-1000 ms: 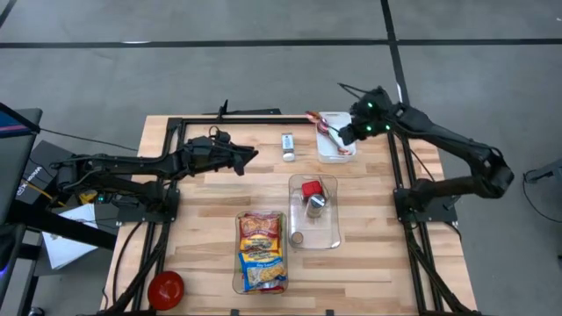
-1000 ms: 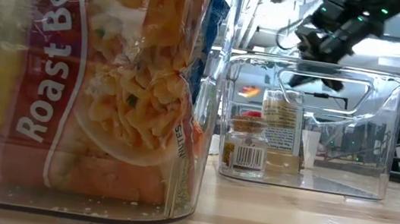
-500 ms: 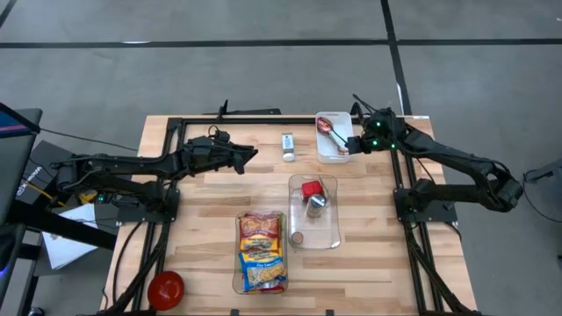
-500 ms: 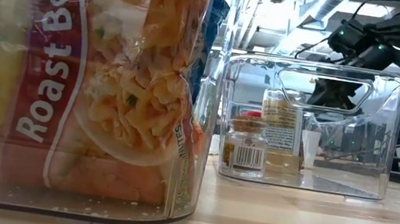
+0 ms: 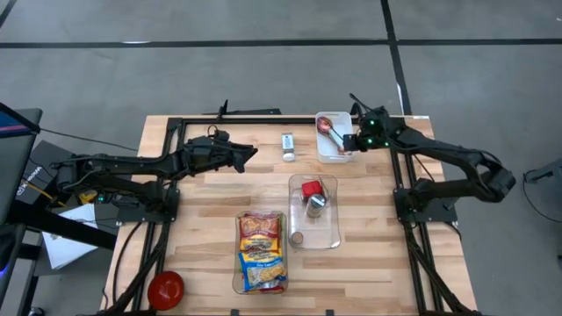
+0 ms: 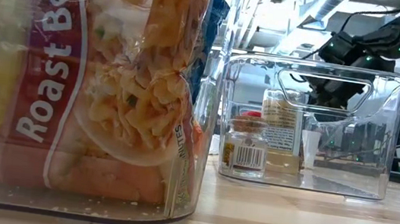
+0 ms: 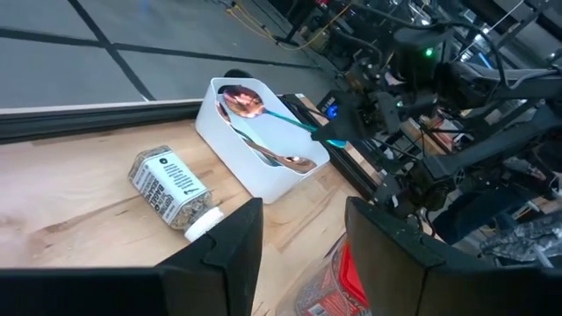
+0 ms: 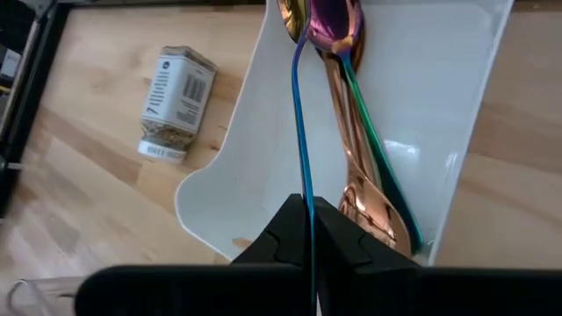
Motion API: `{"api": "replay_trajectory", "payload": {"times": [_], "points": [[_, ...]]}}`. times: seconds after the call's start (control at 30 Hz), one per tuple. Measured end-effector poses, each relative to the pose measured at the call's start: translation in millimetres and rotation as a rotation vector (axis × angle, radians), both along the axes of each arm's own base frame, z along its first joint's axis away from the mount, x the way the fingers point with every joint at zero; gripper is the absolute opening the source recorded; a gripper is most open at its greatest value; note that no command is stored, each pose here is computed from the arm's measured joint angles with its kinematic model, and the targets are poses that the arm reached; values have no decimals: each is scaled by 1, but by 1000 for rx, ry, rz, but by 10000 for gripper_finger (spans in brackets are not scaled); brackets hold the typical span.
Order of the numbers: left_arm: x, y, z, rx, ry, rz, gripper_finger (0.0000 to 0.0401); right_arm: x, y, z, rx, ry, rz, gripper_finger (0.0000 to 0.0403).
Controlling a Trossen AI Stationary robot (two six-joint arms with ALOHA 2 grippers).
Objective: Pick & Place Food Item
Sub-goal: Put the blue spoon into the white bin
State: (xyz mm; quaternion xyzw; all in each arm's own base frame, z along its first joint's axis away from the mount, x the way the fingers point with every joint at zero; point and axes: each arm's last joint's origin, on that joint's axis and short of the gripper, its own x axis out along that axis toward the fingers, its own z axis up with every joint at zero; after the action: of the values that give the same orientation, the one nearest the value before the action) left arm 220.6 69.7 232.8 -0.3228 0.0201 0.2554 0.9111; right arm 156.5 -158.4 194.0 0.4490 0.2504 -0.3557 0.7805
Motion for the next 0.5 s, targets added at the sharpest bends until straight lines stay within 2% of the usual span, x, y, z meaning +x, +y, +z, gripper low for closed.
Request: {"api": "replay_trajectory", "payload": {"times": [0.5], "points": [[0, 0, 0, -22, -11, 3, 158, 4, -6, -9, 1, 23, 17, 0]]}}
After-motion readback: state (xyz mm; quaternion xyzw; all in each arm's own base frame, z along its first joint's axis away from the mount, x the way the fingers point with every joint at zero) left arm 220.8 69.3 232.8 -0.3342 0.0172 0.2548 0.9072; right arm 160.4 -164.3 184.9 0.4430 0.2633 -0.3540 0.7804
